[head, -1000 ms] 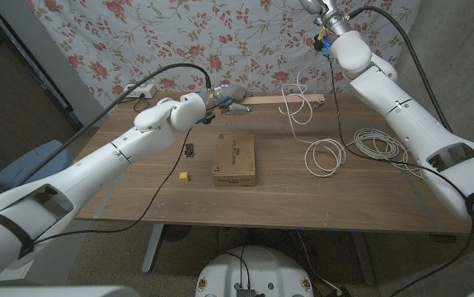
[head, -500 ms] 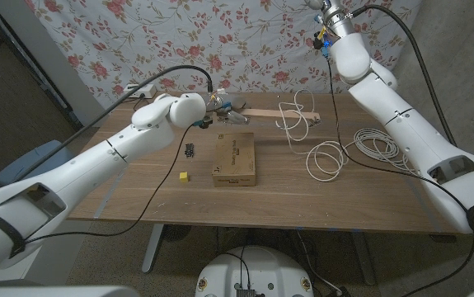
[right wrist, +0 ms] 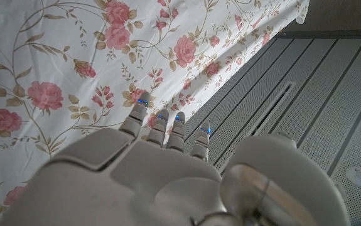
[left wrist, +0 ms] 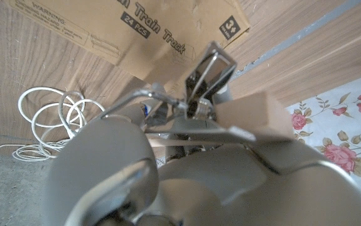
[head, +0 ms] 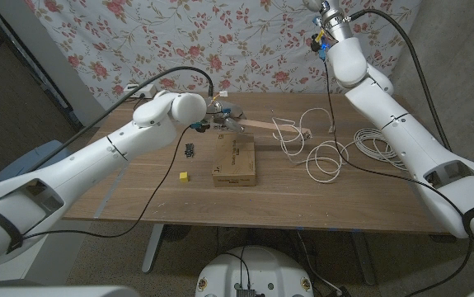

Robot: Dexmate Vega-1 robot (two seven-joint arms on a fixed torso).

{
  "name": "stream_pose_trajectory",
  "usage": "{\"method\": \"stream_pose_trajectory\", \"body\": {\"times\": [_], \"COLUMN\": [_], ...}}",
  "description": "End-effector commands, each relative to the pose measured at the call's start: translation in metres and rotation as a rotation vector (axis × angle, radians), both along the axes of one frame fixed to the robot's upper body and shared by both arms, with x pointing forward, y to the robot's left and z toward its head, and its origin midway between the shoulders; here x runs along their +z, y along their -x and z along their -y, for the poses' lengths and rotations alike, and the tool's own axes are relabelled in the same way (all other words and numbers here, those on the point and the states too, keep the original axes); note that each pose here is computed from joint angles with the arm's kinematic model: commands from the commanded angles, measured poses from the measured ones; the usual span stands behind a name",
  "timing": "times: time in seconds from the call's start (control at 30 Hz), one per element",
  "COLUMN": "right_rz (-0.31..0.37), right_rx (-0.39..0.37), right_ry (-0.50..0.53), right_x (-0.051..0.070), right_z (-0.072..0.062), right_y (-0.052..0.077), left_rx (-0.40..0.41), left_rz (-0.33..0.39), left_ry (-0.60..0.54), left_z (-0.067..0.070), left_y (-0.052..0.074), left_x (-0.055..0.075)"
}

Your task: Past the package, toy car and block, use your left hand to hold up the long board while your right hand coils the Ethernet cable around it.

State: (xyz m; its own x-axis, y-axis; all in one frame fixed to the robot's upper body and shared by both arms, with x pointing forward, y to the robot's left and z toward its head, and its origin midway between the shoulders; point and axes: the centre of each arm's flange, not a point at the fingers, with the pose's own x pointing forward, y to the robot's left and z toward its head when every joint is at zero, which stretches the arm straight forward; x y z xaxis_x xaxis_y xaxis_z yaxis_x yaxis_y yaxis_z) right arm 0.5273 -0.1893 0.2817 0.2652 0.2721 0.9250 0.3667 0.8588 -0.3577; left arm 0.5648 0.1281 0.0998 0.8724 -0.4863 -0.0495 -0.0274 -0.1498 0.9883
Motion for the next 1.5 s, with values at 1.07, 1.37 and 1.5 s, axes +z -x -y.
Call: {"method": "stream_pose_trajectory", "body": {"times": [1.07,1.37,1.5], "right_rz": [0.018,-0.012,-0.038], "right_rx": [0.007,0.015,0.037], "right_ry": [-0.015,-0.004,-0.009], "right_x": [-0.008,-0.013,-0.019], "right_z": [-0.002,-0.005,-0.005], "right_y": [0.003,-0.001,-0.005], "left_rx": [0.080,-0.003,-0.067], "left_rz": [-0.049,0.112,0.184], "left_ry": [-0.067,0.140,0.277], "left_z": [-0.011,-0.033,-0.048], "left_y": [0.010,0.027,0.032], "left_x": [0.007,0.010,0.006]}}
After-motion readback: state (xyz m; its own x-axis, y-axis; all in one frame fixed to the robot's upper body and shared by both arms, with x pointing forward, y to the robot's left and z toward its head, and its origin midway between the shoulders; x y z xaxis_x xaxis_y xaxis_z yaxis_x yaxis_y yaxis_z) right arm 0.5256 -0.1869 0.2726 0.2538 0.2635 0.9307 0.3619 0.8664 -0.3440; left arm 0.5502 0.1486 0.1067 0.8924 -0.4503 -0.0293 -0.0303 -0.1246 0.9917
